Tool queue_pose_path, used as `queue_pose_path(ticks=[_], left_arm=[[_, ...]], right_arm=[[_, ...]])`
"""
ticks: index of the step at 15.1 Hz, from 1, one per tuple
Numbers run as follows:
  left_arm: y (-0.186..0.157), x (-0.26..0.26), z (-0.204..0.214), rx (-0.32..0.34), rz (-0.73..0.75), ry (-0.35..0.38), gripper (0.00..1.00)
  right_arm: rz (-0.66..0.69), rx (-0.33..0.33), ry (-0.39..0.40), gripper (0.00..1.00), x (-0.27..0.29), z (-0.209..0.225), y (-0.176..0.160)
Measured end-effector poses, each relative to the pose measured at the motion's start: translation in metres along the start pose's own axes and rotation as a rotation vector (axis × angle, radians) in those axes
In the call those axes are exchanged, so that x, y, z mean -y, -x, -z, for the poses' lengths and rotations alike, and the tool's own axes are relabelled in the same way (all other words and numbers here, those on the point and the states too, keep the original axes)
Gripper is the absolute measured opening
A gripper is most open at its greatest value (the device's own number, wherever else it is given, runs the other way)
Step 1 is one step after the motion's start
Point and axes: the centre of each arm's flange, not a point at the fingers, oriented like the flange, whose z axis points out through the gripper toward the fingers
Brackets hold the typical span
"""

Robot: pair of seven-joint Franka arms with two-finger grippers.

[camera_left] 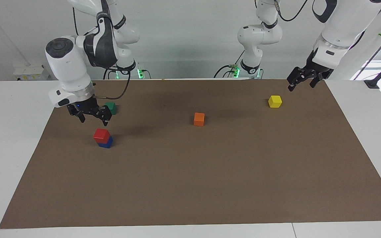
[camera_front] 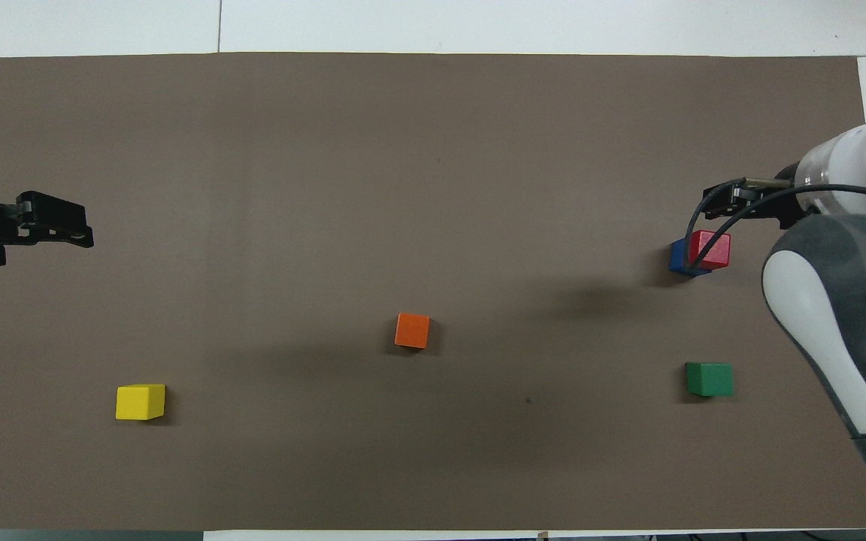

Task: Transfer red block to right arm and stack on blue block
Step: 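Open the right gripper and retract it away from the stack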

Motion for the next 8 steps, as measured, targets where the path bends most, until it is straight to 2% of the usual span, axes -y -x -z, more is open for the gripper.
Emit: queue_pose_path(ticks=[4, 8], left_arm=[[0.000, 0.000, 0.000, 0.000, 0.000, 0.000, 1.00], [0.000, 0.000, 0.000, 0.000, 0.000, 0.000, 1.00]], right_arm=[[0.049, 0.022, -0.067, 1.00, -0.002, 0.050, 0.002], [0.175, 0.066, -0.066, 1.00, -0.014, 0.091, 0.009]])
